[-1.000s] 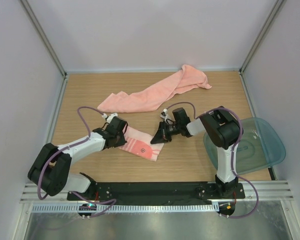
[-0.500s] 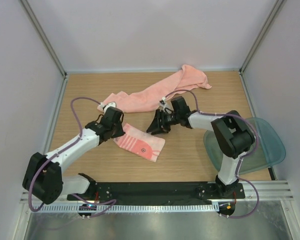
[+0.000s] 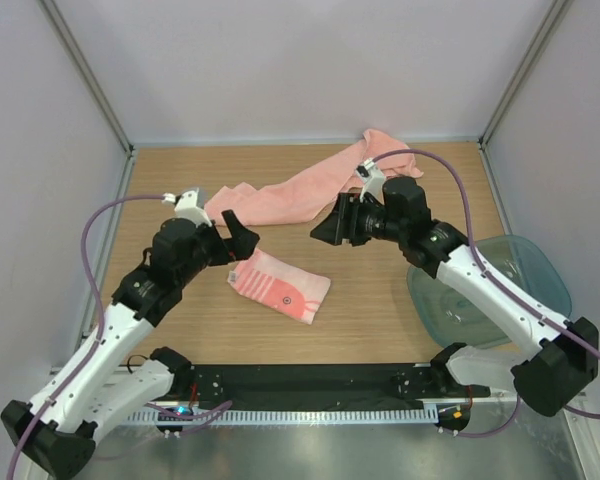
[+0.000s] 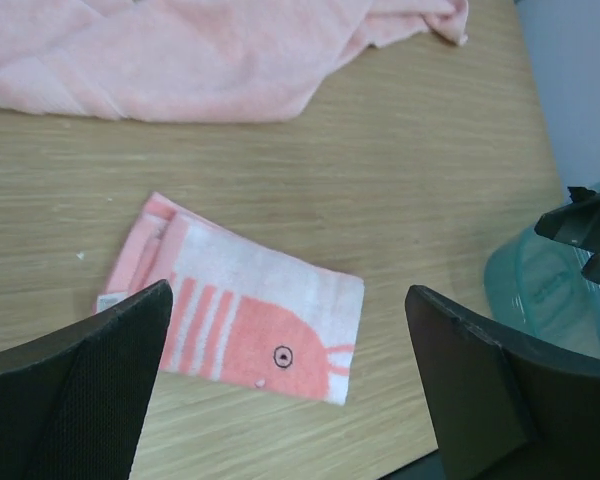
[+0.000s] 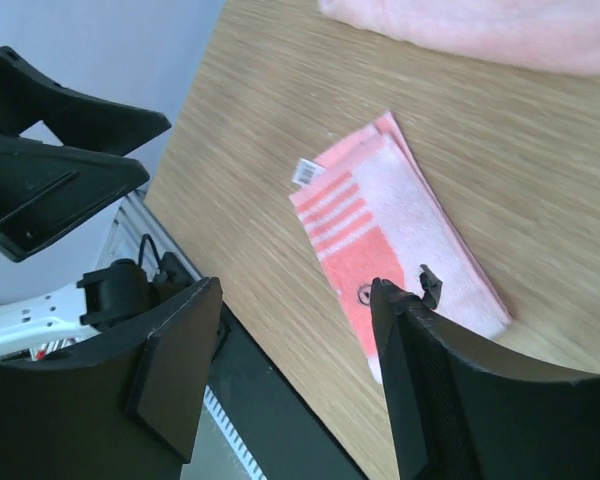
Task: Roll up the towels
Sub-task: Fold the towel, then roll the towel
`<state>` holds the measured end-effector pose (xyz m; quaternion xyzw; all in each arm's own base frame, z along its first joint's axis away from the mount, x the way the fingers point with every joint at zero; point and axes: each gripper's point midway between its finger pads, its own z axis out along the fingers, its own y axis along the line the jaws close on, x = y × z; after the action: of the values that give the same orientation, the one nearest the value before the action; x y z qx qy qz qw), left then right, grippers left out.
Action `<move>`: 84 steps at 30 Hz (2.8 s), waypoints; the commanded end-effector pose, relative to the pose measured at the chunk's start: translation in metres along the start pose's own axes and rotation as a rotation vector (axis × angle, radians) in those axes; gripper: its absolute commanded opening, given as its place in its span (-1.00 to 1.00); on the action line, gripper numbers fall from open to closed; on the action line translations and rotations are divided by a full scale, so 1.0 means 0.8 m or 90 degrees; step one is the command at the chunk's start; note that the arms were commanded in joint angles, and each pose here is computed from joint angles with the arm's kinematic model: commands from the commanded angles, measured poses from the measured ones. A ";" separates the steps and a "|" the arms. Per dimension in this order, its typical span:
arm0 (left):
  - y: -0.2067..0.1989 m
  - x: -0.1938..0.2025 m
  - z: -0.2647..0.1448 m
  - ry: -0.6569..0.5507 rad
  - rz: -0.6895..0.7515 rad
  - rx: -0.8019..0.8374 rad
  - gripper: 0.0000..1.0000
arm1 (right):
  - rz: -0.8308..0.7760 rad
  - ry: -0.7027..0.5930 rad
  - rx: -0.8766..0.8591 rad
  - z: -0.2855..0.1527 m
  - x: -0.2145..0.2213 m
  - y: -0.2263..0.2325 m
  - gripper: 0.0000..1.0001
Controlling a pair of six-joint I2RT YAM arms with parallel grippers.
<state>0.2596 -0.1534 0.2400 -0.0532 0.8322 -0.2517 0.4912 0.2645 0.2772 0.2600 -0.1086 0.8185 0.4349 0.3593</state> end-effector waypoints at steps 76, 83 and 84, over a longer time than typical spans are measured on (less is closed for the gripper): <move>-0.054 0.318 0.061 0.216 0.356 -0.104 -0.99 | 0.215 0.155 0.200 0.026 0.169 -0.127 0.93; -0.063 0.312 0.059 0.212 0.342 -0.094 -1.00 | 0.213 0.205 0.185 0.068 0.200 -0.118 0.93; -0.065 0.310 0.059 0.211 0.339 -0.092 -1.00 | 0.216 0.209 0.188 0.071 0.204 -0.119 0.92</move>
<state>0.1581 -0.2852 0.0291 0.1919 0.9086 -0.0230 0.3703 0.2105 0.2614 0.0534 0.0191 0.9423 0.3027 0.1419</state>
